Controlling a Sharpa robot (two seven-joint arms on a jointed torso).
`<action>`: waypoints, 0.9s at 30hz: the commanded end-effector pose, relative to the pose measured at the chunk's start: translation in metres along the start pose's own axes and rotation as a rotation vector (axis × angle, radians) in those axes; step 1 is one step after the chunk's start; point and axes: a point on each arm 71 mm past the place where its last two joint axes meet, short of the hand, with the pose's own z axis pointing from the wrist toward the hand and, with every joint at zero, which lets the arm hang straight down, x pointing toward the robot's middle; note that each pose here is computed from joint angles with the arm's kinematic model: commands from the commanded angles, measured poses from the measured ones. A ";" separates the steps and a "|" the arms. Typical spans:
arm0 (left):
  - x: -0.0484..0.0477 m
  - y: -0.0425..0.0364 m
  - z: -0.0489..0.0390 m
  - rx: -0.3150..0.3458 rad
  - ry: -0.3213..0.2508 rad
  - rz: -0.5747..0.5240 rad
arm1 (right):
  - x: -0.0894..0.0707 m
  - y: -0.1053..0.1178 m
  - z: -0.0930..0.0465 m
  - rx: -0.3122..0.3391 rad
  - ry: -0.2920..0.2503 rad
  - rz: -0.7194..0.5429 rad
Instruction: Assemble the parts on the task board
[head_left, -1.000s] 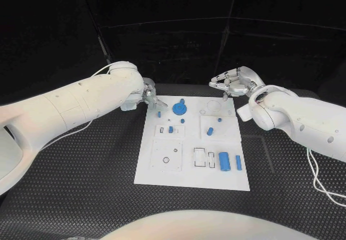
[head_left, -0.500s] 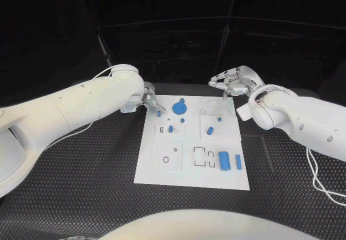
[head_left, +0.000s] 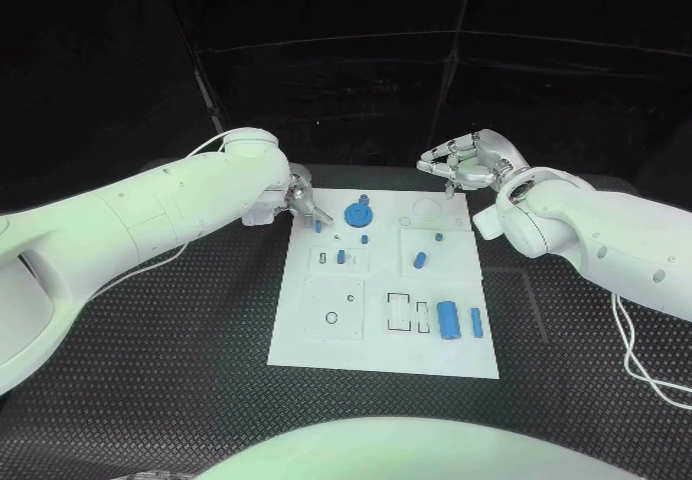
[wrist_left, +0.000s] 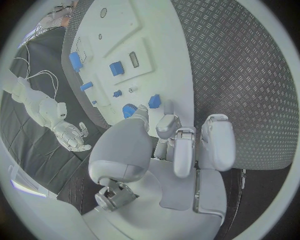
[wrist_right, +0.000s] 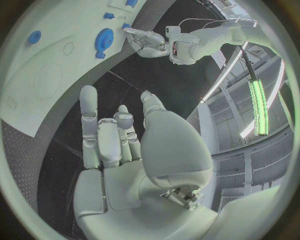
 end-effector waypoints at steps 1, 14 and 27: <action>0.0006 -0.0029 -0.0005 0.020 0.016 -0.017 | 0.000 0.002 0.001 -0.013 0.003 0.000; 0.0019 -0.0033 -0.0005 0.031 0.035 -0.026 | 0.000 0.002 0.001 -0.011 0.004 0.000; 0.0018 -0.0038 -0.0009 0.047 0.034 -0.048 | 0.000 0.001 0.001 -0.010 0.003 -0.001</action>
